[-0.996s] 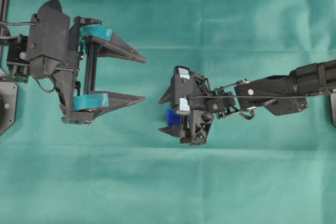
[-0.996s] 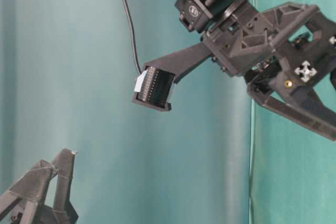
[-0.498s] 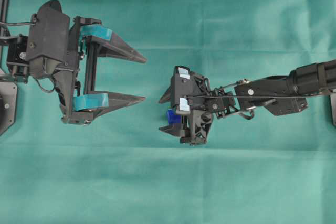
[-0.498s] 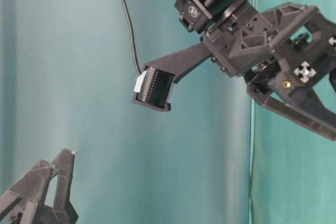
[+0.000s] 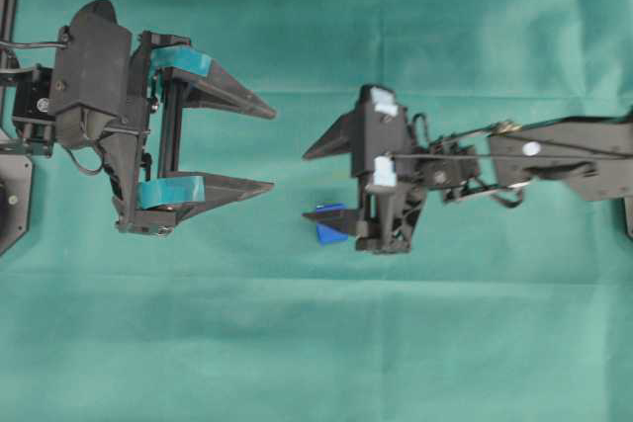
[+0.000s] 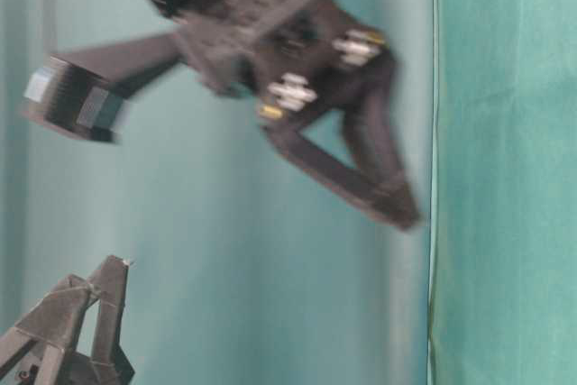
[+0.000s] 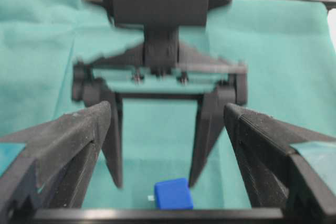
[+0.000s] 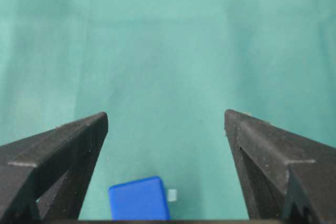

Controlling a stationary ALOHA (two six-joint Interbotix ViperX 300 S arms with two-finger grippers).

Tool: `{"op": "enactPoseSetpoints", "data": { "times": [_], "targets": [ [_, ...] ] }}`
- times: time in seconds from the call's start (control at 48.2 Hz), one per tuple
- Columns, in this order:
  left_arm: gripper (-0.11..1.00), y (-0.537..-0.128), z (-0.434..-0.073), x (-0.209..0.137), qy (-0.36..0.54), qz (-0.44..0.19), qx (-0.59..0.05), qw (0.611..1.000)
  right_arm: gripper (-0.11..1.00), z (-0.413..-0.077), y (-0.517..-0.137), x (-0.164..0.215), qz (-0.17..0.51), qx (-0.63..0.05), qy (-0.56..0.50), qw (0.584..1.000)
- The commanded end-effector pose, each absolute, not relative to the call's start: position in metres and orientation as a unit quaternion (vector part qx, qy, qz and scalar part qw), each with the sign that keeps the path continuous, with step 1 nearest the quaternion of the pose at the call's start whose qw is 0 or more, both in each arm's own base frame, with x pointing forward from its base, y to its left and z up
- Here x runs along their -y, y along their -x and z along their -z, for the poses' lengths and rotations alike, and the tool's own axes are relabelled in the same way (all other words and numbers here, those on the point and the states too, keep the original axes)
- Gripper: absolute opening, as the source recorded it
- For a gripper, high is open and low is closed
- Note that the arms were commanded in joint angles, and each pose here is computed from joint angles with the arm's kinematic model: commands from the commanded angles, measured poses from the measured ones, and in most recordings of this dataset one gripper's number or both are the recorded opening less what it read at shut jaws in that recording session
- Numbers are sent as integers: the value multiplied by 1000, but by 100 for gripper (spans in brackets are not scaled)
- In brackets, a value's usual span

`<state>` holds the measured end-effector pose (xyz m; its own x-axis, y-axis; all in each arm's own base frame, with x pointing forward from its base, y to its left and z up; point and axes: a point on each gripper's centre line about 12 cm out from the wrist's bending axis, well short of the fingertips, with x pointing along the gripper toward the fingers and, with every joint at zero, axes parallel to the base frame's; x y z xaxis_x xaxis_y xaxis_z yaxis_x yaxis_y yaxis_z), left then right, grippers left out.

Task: Handover the blue block to the right arm after grasping it with the left arm, then place it in the designated position.
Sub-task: 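Open the right gripper to release the cube and retract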

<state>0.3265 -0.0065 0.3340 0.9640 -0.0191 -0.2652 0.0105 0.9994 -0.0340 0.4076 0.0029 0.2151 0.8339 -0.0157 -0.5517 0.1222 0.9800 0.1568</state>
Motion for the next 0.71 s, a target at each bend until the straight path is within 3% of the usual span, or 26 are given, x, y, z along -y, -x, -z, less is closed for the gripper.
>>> {"op": "enactPoseSetpoints", "data": {
  "times": [0.0,0.332,0.685],
  "targets": [
    [100,-327,-347,6,17,6,-116,993,90,-254,-404,-1,40,-251,-90,963],
    [100,-327,-347,6,16,7,-116,993,90,-315,-376,6,59,-210,-76,973],
    [100,-327,-348,6,16,7,-115,993,90,-357,-346,9,67,-168,-71,981]
  ]
}}
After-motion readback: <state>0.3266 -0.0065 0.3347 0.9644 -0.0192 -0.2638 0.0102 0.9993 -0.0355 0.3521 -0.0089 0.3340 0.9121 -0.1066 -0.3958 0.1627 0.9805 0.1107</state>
